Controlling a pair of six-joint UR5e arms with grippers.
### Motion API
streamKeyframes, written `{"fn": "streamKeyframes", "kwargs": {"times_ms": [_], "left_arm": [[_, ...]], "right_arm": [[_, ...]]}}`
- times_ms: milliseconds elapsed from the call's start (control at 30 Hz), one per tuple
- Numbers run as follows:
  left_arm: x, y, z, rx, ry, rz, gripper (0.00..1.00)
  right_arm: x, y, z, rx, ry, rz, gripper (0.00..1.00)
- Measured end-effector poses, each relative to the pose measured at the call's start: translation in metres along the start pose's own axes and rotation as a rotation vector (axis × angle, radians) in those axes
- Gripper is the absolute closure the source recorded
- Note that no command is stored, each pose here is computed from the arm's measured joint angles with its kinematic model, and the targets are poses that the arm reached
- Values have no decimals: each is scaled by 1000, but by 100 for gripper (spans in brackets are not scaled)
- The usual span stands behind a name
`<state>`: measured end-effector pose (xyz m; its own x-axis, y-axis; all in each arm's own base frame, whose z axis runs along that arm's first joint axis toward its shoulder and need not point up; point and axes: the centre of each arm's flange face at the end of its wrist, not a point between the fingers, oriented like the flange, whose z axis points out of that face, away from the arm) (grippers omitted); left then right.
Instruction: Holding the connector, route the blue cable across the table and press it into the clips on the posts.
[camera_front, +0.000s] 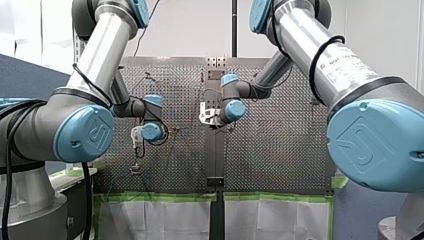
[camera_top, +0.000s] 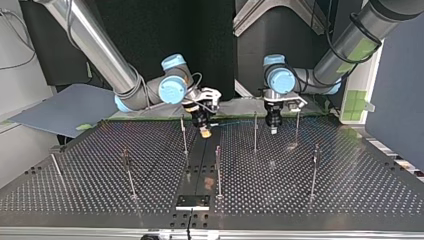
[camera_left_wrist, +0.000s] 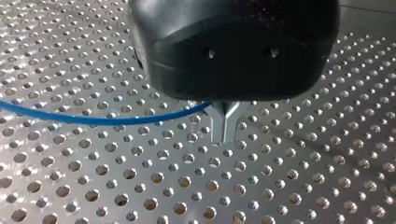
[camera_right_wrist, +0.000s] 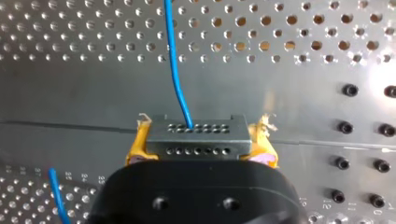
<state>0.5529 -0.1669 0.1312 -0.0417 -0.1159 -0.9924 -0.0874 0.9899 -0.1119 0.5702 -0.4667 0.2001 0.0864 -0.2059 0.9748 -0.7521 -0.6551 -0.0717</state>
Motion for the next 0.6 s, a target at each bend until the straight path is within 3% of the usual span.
{"fn": "streamKeyframes", "kwargs": {"times_ms": [67,100,167,200,233,267,300,333,600], "left_arm": [[-2,3,3,-6,1,-1,82],[-3,4,4,-10,4,-1,82],[-3,6,5,-15,12,1,51],[-3,7,5,-18,19,2,51],[-3,8,4,-19,24,4,38],[-2,8,4,-20,31,6,17],[-2,8,3,-21,40,9,17],[-1,8,2,-22,48,12,3],[-7,8,-7,-37,97,41,0]], "right_arm": [[1,1,0,-1,2,0,100],[1,2,1,-1,3,1,100],[2,3,1,-2,3,1,100],[2,3,1,-3,3,1,100],[2,4,1,-3,3,1,100],[2,4,1,-4,3,1,100],[2,5,1,-5,4,1,100],[2,5,1,-5,4,1,100],[2,6,1,-3,3,0,100]]}}
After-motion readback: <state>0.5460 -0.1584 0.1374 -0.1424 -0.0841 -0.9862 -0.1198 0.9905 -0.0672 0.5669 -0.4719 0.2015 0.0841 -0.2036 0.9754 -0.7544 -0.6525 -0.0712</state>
